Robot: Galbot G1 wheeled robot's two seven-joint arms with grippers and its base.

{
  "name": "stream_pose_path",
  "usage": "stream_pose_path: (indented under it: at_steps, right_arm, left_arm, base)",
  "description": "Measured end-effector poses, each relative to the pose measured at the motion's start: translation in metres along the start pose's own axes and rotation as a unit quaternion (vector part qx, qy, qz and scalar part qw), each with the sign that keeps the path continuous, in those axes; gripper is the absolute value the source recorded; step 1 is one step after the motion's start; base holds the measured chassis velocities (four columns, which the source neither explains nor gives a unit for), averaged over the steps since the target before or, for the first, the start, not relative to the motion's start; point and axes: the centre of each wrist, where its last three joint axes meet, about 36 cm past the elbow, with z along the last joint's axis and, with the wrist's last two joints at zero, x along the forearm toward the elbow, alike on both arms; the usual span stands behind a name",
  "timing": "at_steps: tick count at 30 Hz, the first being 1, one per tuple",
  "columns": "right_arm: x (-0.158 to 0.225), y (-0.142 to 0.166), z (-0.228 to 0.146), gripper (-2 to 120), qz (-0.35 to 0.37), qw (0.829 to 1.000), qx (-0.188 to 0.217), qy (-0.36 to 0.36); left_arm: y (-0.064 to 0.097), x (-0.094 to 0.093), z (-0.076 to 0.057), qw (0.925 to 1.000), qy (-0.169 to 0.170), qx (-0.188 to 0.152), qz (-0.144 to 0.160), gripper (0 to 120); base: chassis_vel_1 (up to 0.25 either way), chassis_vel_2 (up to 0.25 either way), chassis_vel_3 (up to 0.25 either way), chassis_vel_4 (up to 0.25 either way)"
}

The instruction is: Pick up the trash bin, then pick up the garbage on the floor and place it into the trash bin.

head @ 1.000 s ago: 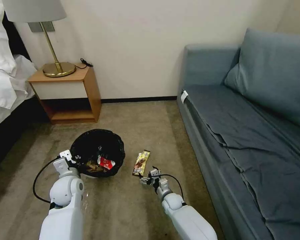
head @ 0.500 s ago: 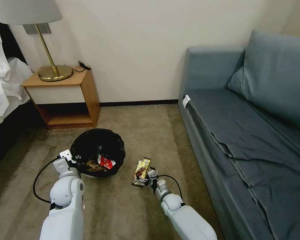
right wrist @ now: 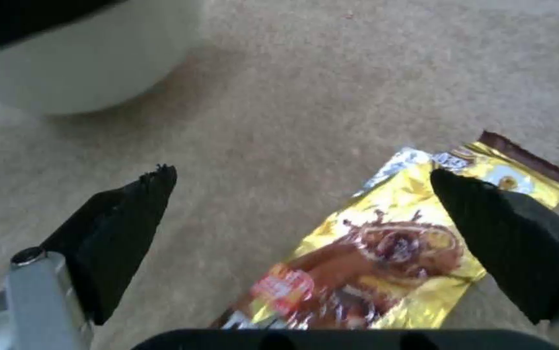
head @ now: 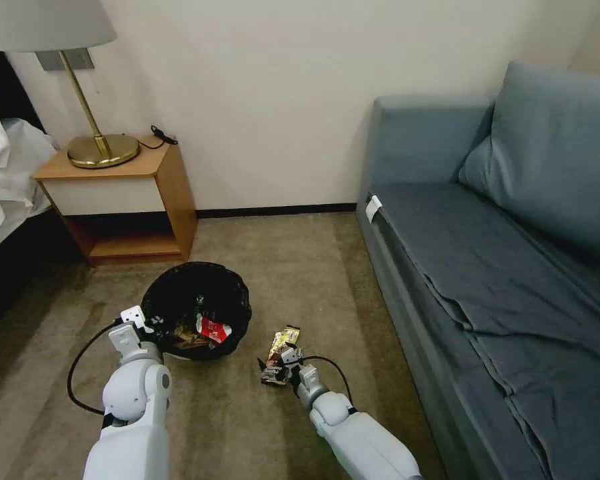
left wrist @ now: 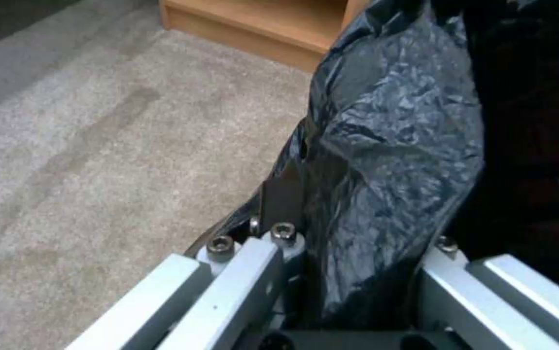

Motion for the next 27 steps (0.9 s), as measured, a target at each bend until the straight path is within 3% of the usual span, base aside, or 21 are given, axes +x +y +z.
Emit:
stream_pose_path:
  at_steps: [5,13,15,27]
  right_arm:
    - [-0.008,-0.023,-0.008,100,0.026,0.999,-0.018,0.022]
    - [-0.01,-0.023,-0.017,100,0.033,0.998,-0.052,0.03]
    - [-0.008,-0.021,-0.015,100,0.032,0.996,-0.08,0.04]
    - [-0.001,-0.024,0.0,100,0.034,0.993,-0.09,0.064]
  left_arm:
    - [0.003,0.001,-0.001,1.0,-0.003,-0.003,-0.002,2]
    - [0.005,0.001,-0.002,1.0,-0.005,-0.006,-0.003,2]
    - [0.001,0.001,0.002,0.9999,-0.006,-0.013,-0.003,2]
    - [0.002,0.004,0.002,0.9999,-0.009,-0.014,-0.005,2]
  base:
    - [0.0,0.0,0.0,0.0]
    - [0.0,0.0,0.0,0.0]
    - [0.0,0.0,0.0,0.0]
    - [0.0,0.0,0.0,0.0]
